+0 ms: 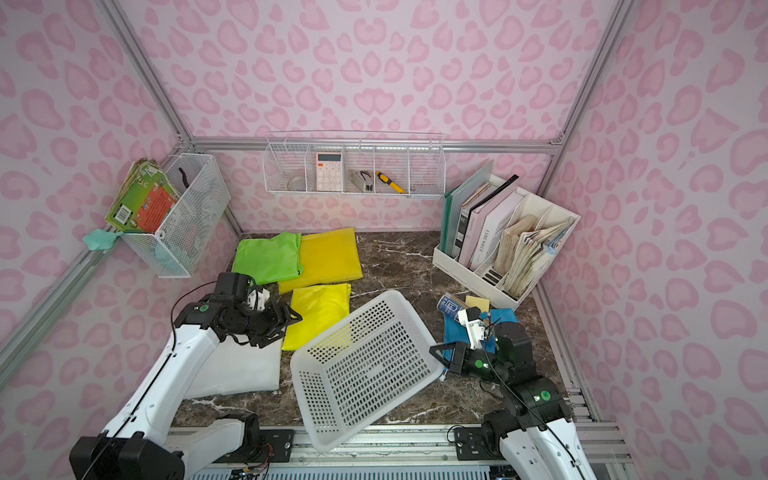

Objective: Put the folded raincoat in the basket
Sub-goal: Place the basket at the center of the board.

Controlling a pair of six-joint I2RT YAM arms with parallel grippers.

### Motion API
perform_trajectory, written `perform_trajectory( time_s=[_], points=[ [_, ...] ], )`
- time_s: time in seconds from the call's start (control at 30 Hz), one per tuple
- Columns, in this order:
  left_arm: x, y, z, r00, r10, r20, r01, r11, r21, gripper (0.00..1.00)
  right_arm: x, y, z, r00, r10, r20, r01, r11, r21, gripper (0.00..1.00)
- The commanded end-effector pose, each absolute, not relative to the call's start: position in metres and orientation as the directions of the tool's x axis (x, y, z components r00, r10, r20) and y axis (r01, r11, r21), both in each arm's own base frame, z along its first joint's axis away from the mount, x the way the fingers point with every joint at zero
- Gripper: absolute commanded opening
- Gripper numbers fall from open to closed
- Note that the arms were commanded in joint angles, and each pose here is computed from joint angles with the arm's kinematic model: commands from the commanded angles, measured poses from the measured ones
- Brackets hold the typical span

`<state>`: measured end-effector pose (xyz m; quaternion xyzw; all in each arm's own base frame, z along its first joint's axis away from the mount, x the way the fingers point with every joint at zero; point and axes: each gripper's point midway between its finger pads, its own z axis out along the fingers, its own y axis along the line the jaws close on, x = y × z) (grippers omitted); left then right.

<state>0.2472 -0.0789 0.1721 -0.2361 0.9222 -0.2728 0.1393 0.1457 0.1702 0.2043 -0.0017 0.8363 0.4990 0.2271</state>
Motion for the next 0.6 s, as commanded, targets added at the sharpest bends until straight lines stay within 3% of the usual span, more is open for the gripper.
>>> perform_trajectory(
  time_s=[0.0,0.17,0.33,0.53,0.57],
  points=[
    [0.232,-0.071,0.166,-0.841,-0.528,-0.119,-0.397,0.751,-0.528,0.74,0.149,0.179,0.196,-0.914,0.269,-0.304,-0.168,0.432,0.886,0.00],
    [0.227,-0.066,0.165,-0.821,-0.557,-0.124,-0.428,0.746,-0.510,0.74,0.177,0.187,0.180,-0.857,0.435,-0.275,-0.098,0.388,0.916,0.00],
    [0.235,-0.057,0.182,-0.797,-0.572,-0.195,-0.421,0.756,-0.501,0.79,0.200,0.180,0.153,-0.758,0.573,-0.311,0.011,0.488,0.873,0.00],
    [0.242,-0.056,0.188,-0.801,-0.562,-0.207,-0.411,0.767,-0.492,0.81,0.210,0.171,0.139,-0.687,0.644,-0.335,0.068,0.517,0.853,0.00],
    [0.243,-0.057,0.187,-0.804,-0.559,-0.203,-0.410,0.768,-0.491,0.81,0.208,0.172,0.137,-0.690,0.640,-0.339,0.066,0.521,0.851,0.05]
  ],
)
